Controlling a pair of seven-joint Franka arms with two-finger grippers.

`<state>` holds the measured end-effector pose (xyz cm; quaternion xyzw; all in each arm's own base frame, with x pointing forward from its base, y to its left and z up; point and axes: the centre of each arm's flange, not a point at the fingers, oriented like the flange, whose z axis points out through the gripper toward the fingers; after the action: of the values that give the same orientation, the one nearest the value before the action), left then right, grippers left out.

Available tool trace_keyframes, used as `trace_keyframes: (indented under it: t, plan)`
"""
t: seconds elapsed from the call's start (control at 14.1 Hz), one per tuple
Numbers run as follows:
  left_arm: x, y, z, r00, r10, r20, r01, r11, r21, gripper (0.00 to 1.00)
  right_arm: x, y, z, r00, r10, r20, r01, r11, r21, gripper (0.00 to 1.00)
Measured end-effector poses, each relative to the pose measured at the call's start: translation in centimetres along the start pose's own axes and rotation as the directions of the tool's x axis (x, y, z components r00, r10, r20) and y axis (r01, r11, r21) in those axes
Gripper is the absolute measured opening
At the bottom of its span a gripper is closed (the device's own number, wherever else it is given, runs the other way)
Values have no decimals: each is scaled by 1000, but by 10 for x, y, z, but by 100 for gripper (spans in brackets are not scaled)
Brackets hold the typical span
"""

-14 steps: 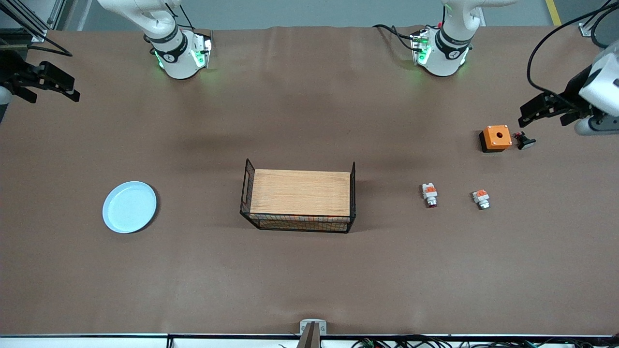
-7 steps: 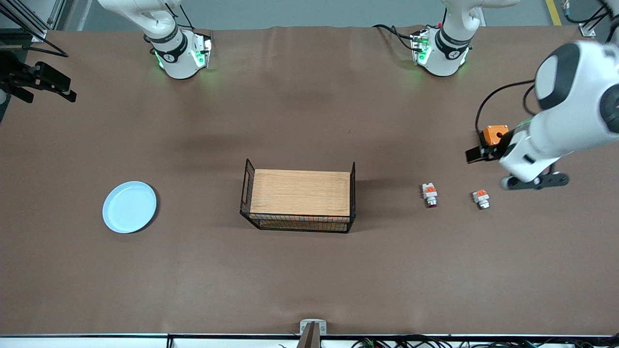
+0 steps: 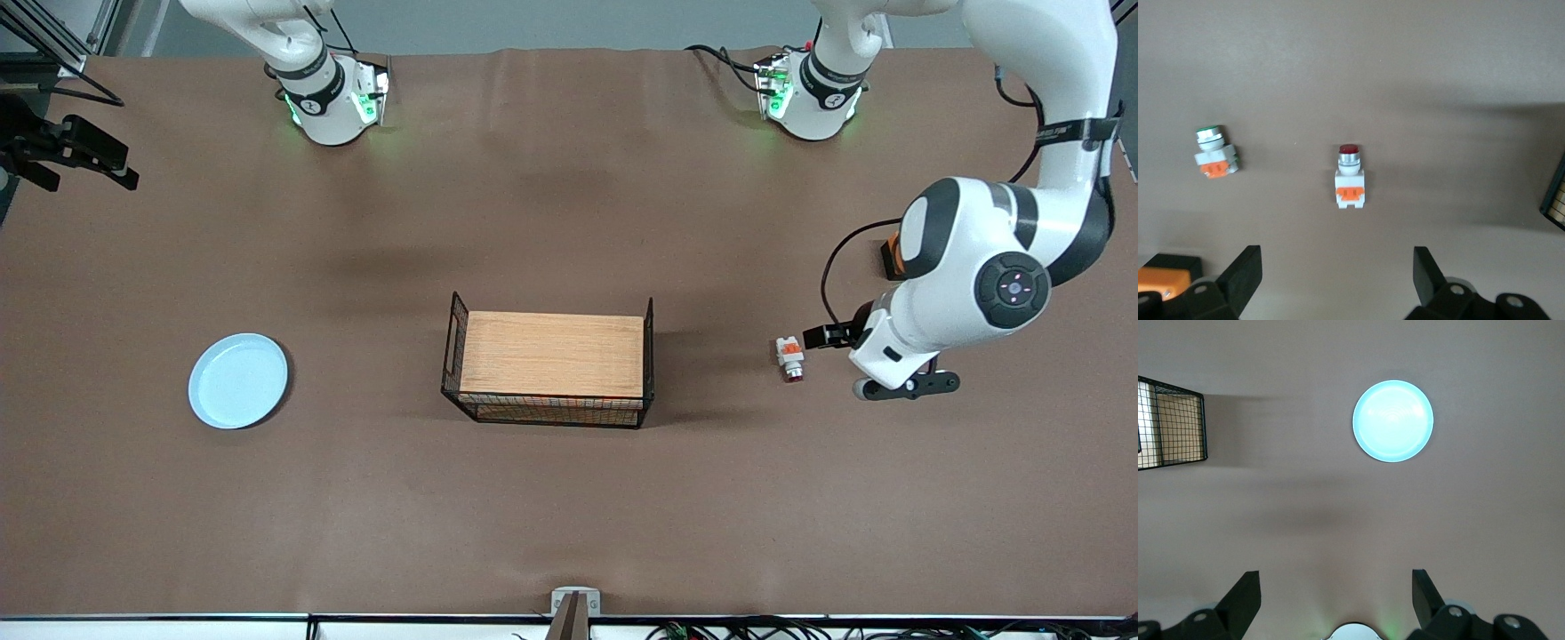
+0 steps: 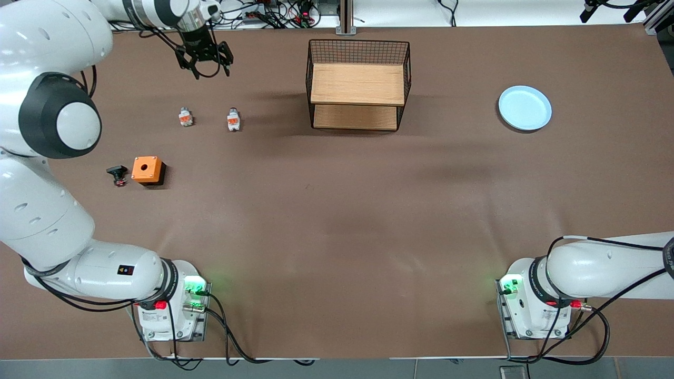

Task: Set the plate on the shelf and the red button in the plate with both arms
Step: 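Reach the left gripper down to the red button beside the basket, then close the left gripper around the red button's grey base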

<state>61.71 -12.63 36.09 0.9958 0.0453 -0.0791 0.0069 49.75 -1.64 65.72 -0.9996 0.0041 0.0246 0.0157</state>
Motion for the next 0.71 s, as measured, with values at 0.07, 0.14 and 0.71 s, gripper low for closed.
trace_keyframes:
  t: [0.07, 0.14, 0.71]
  plan:
    - [-1, 1, 8, 1000, 2, -2, -2, 1000, -1, 100, 0, 0, 0, 1000, 0, -3, 0, 1000, 0, 100]
    - [-3, 3, 15, 1000, 6, -4, -6, 1000, -2, 100, 1, 0, -1, 1000, 0, -9, 0, 1000, 0, 100]
    - [-17, 18, 78, 999, 32, -36, -32, 999, -10, 100, 4, 2, -3, 999, 3, -36, -3, 1000, 0, 100]
